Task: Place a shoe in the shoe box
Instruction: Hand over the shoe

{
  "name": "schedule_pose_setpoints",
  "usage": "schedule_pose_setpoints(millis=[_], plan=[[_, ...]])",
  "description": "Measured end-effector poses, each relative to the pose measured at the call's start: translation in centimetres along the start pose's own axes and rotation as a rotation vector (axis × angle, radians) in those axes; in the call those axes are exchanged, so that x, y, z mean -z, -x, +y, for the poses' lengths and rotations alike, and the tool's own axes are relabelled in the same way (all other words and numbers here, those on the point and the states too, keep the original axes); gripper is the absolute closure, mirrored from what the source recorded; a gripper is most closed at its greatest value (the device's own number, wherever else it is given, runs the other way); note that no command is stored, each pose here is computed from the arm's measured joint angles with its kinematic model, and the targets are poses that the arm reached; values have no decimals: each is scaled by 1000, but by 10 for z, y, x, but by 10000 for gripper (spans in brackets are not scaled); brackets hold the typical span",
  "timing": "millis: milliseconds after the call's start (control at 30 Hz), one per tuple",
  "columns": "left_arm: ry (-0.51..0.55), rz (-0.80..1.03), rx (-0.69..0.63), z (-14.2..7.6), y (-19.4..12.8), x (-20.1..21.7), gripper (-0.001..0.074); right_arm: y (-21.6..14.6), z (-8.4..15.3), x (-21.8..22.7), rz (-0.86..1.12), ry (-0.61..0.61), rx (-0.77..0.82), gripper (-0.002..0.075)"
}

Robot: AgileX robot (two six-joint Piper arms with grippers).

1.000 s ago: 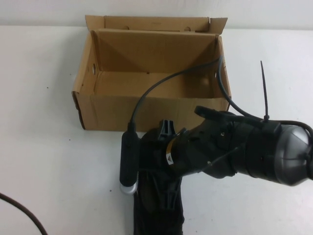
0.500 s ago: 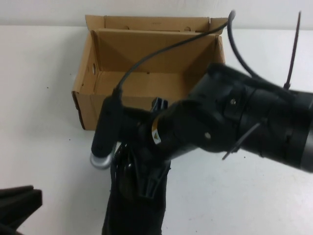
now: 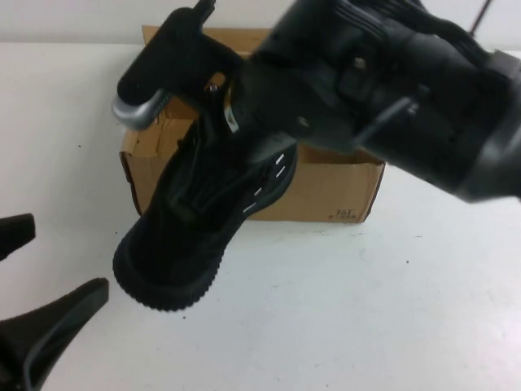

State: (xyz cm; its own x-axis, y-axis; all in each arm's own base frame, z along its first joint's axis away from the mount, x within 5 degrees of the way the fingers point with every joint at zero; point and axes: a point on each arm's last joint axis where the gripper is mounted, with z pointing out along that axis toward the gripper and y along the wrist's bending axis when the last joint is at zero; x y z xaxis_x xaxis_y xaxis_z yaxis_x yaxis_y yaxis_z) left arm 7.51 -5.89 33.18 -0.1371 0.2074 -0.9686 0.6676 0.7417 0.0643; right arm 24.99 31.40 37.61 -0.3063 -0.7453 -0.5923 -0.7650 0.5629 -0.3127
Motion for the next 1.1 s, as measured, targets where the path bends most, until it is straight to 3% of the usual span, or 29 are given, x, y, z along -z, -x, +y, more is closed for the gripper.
schedule_pose_setpoints(millis=[300,733,967,1100], plan=[[-41,69,-71,13,3,-20,118,26,-5,-17,100,-44,-160,713],[-5,134,-65,37,3,-46,117,39,5,-16,68,86,-234,713],[-45,156,-45,43,0,-60,117,39,8,-15,72,127,-248,713],[-81,165,-74,40,-1,-67,174,38,9,-15,76,129,-249,713]])
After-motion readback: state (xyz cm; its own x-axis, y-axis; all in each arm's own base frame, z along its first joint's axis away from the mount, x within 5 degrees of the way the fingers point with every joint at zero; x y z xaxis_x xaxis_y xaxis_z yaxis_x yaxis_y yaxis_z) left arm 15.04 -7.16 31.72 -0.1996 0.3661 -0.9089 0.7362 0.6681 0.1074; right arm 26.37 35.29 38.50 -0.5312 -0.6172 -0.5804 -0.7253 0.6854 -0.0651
